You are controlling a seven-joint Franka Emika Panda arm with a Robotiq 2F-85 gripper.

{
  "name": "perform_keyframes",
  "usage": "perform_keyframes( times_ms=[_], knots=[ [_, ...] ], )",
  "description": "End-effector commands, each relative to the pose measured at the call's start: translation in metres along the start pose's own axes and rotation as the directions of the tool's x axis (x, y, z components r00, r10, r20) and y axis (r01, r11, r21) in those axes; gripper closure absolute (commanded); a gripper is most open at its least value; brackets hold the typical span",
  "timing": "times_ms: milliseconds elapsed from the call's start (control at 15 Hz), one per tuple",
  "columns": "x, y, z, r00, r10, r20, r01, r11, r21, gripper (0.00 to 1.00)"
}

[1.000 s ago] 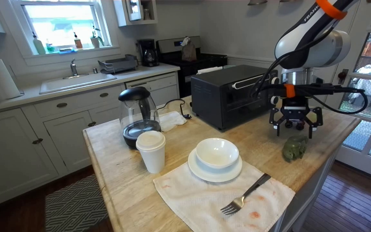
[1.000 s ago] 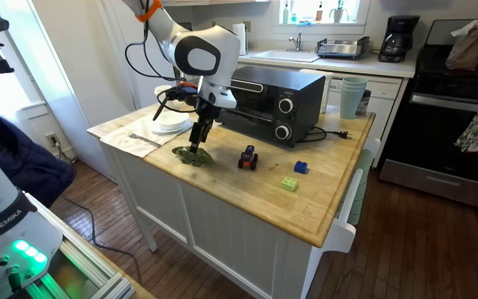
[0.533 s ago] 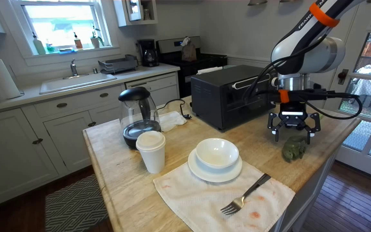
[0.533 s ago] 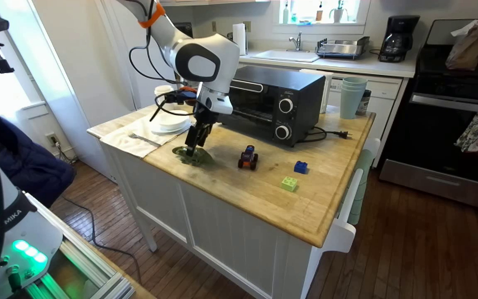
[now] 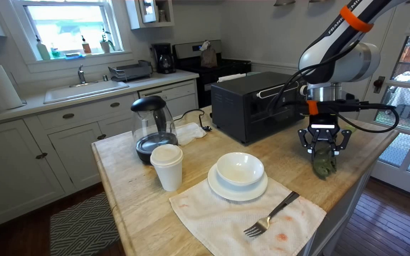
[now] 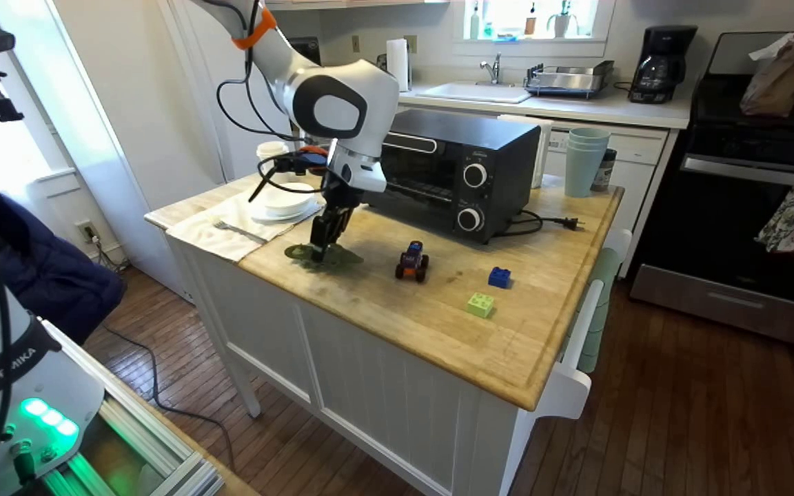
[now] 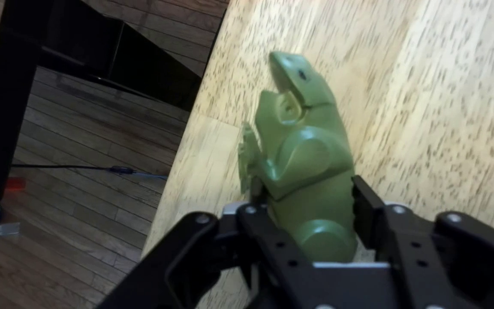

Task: Place the toy animal upright

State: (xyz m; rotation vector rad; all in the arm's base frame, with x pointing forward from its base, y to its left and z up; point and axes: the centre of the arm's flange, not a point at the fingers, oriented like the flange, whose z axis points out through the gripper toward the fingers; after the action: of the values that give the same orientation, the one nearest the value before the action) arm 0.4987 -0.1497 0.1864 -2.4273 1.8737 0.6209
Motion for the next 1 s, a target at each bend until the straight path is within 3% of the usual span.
perform_keyframes(
  times_ms=[0, 67, 200, 333, 467, 933],
  knots=[
    [0.001, -0.009, -0.002, 1.000, 0.023, 0.018, -0.023, 1.000, -0.002, 0.66],
    [0.001, -0.009, -0.002, 1.000, 0.023, 0.016, -0.023, 1.000, -0.002, 0.27],
    [-0.001, -0.009, -0.003, 1.000, 0.021, 0.016, -0.021, 1.000, -0.005, 0.19],
    [-0.002, -0.008, -0.006, 1.000, 0.013, 0.018, -0.013, 1.000, -0.012, 0.05],
    [-0.005, -0.008, -0.007, 1.000, 0.003, 0.024, -0.002, 0.999, -0.032, 0.00],
    [-0.017, -0.020, -0.010, 0.998, -0.018, 0.058, 0.023, 0.996, -0.084, 0.00]
  ],
)
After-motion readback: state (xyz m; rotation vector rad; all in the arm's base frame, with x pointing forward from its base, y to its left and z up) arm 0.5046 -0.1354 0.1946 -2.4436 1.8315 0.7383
